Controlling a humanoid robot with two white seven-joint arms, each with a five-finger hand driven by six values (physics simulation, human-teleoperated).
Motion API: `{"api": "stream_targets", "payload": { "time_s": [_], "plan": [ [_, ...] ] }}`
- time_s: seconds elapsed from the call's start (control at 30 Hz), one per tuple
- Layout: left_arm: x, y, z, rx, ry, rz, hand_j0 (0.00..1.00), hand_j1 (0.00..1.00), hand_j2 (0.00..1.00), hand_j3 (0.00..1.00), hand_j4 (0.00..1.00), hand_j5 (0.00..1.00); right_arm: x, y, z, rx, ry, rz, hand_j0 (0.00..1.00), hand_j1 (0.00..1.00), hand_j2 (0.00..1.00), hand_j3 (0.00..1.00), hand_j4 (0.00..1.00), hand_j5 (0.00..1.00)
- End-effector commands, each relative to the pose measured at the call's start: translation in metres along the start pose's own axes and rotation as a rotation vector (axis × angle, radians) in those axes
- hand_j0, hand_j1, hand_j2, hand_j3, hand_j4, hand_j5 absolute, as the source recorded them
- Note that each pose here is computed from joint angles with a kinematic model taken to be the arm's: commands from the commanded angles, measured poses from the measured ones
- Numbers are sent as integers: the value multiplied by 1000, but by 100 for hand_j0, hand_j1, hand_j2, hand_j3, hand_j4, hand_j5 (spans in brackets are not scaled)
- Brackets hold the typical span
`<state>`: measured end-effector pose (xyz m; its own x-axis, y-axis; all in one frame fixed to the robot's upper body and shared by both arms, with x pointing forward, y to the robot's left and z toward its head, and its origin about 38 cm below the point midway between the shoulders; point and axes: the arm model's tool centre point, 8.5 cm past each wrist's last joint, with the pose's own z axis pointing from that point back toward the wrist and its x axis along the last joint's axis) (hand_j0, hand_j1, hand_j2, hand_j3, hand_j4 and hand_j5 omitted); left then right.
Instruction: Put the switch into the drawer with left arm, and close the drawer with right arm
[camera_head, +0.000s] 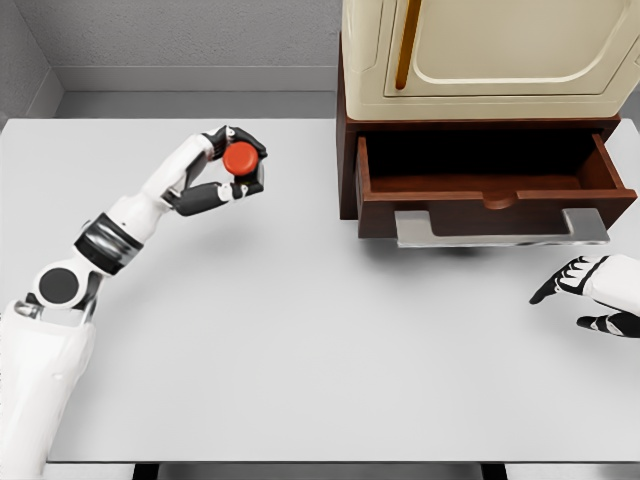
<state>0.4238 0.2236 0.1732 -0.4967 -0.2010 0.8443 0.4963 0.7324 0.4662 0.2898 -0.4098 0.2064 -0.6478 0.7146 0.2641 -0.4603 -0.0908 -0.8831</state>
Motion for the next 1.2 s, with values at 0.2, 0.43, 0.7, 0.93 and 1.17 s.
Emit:
{"api": "stream_targets", "payload": {
  "time_s": [0.2, 0.43, 0.7, 0.93, 1.17],
  "plan": [
    [24, -18, -27, -43, -78, -25, 43, 43, 43, 43, 43, 43, 0, -1, 0, -3, 1, -5, 70, 70, 70, 70, 70, 70],
    [42, -25, -54, -71, -130, -61, 42, 42, 42, 42, 42, 42, 0, -1, 0, -4, 0, -4, 70, 70, 70, 70, 70, 70],
    [58, -42, -81, -94, -164, -140, 40, 40, 40, 40, 40, 40, 0, -1, 0, -4, 0, -4, 70, 70, 70, 70, 70, 70],
    [81, -63, -106, -133, -204, -228, 40, 40, 40, 40, 40, 40, 0, -1, 0, -4, 0, -4, 70, 70, 70, 70, 70, 70],
    [90, -80, -124, -173, -195, -336, 40, 40, 40, 40, 40, 40, 0, -1, 0, -5, -1, -5, 70, 70, 70, 70, 70, 70]
  ]
}}
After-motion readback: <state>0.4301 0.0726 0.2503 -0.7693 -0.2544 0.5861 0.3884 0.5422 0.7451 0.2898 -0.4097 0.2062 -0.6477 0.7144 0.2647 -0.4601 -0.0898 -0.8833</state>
